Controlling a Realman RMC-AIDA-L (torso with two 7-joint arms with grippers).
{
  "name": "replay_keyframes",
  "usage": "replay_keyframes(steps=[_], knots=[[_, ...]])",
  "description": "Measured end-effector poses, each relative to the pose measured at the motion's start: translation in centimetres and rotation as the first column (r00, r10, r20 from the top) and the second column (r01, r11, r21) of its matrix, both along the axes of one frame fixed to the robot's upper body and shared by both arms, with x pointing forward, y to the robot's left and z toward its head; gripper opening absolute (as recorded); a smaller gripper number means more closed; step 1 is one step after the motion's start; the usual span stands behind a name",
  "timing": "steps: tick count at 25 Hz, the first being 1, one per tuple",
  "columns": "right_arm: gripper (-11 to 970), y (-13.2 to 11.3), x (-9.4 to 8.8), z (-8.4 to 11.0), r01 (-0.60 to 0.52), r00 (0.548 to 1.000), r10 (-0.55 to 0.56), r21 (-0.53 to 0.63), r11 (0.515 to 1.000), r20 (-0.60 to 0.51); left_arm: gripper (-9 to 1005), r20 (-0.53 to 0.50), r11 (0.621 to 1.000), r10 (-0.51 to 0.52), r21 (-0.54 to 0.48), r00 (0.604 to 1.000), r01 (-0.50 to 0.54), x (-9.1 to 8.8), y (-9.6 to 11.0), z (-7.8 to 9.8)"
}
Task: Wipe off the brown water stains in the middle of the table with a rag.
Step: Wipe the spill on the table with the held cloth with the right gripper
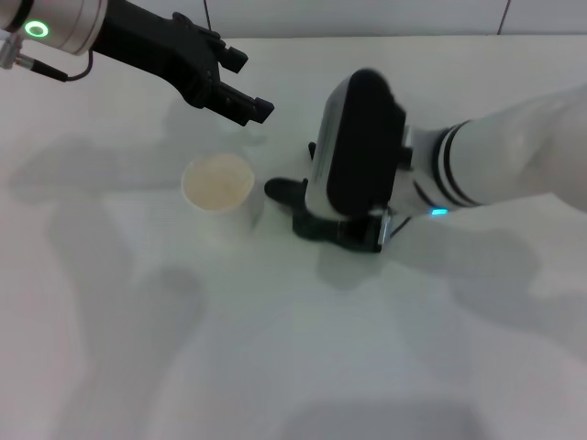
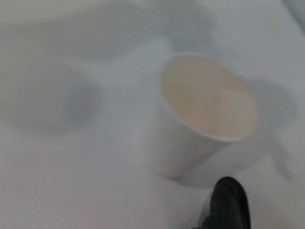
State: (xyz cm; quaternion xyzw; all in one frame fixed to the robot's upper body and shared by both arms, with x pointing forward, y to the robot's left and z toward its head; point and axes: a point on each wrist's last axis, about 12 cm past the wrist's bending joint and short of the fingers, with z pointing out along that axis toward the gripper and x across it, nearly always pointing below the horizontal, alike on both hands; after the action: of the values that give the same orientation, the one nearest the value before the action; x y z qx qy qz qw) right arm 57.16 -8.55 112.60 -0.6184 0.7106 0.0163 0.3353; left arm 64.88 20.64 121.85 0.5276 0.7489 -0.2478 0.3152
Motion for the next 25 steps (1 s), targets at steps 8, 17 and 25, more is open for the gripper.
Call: replay_keyframes(steps=[8,17,25], knots=[[77,-0.1,-2.2,0.2,-0.067,0.995,0.06,-0.084,0.994,-0.077,861,0.004,1.0,0.009,0.007,1.0,-0.009,0.0,0.2,-0.2],[79,-1.0,-2.8,0.0,-0.079,0.992,0.065,-0.123,0.989,-0.11,861,0.01,1.0,0.017,0.011,1.0,-0.018,0.1,0.3,-0.2],[81,-2.9,-0.5,-0.1,0.035,0.998,-0.041,-0.114,0.993,-0.048,861,0.012,1.0,0.019,0.012,1.0,-0.019,0.2,0.3,-0.2]])
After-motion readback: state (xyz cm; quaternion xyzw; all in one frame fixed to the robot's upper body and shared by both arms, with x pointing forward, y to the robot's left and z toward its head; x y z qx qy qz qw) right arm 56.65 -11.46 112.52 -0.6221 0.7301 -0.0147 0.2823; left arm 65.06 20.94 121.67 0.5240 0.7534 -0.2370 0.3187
